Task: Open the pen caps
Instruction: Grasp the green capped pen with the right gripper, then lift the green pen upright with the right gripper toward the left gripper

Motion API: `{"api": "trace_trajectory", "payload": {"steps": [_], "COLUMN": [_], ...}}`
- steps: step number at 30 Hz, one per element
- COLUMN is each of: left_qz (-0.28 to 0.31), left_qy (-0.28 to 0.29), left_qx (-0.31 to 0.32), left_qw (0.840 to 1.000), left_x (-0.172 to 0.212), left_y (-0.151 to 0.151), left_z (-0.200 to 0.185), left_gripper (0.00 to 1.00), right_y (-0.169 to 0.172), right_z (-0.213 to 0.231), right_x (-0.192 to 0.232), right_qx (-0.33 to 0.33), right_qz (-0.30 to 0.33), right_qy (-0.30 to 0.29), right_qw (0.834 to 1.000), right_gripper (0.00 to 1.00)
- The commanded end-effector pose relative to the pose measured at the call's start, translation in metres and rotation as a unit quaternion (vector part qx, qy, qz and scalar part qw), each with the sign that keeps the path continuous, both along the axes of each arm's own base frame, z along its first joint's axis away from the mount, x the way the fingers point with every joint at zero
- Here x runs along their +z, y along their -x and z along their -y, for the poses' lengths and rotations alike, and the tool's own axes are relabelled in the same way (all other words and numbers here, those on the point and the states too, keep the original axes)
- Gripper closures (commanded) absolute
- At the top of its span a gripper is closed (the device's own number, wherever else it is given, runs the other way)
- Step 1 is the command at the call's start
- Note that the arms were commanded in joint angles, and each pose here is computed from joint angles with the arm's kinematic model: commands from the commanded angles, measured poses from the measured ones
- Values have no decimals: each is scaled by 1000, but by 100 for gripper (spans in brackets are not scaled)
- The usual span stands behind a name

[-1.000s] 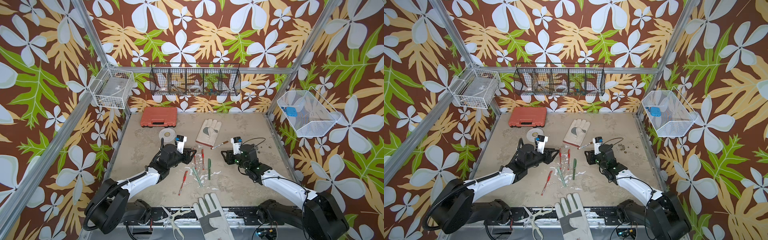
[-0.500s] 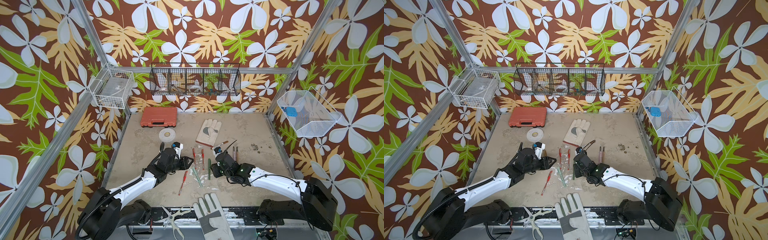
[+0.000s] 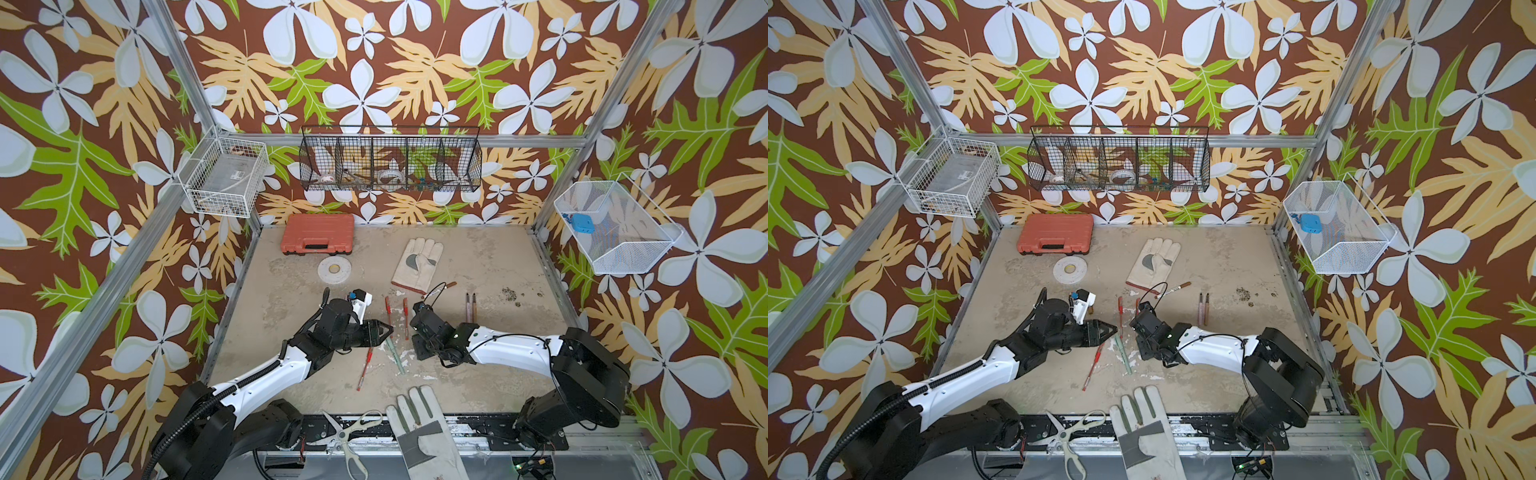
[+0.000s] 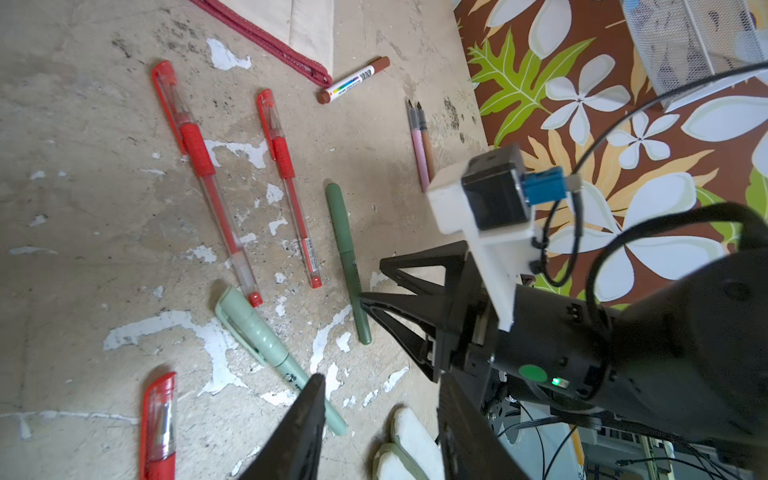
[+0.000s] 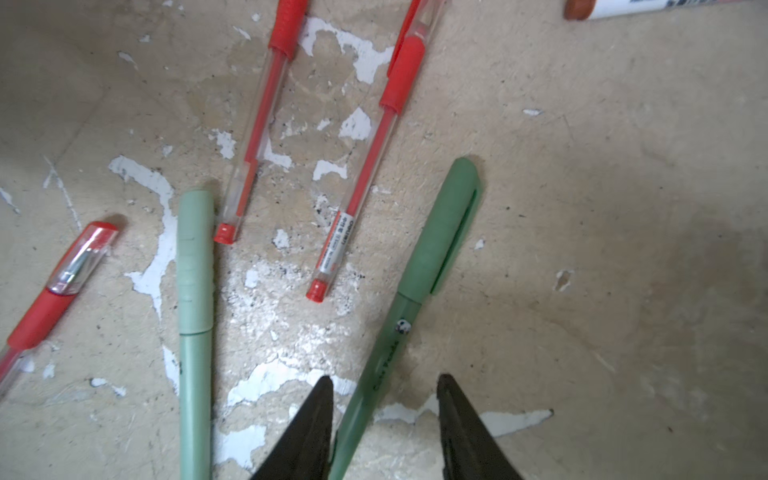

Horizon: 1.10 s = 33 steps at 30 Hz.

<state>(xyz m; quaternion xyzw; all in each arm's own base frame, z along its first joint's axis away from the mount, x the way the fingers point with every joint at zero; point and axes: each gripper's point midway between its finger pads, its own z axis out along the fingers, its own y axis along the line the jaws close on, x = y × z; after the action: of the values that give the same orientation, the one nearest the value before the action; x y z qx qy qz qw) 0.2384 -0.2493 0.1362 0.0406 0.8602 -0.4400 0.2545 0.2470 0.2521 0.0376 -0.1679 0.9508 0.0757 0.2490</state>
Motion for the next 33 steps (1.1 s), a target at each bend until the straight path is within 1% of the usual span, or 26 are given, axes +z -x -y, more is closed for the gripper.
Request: {"api": "trace_trajectory", "payload": {"steps": [1,10,13,14,17,26,29,33], "left_qz": [6,4,5,5,6,9,9,9], "left_qy": [15,9,7,5,2,-9,-15,-13], "left_qx": [-10,-11,-9,-8,-6,1,4,4], "left_qw": [1000,1000,1000,1000,1000,1000,1000,1000], "left_x": [9,4,5,5,5,3,3,6], "left_y": [0,0,-1,-2,-2,-6,-8,-10], "left_z": [5,5,4,4,3,1,1,3], "left_gripper": [54,54,54,54,54,54,54,53], "right_y": [-3,1,1,1,1,3,4,4], "right_z": [1,2,6,7,10,13,15,16], "right_x": [-1,-16,-20,-20,-20,-23,-25,-25], "right_qx": [-2,5,5,4,2,1,1,1], "right_qz": [8,-7,-7,-7,-3,-8,-10,-9], "right_qy": [9,19,33,34,37,43,47,47], "right_qw": [1000,1000,999,999,999,999,999,999], "right_gripper": [62,64,64,66,75,76,78,85]}}
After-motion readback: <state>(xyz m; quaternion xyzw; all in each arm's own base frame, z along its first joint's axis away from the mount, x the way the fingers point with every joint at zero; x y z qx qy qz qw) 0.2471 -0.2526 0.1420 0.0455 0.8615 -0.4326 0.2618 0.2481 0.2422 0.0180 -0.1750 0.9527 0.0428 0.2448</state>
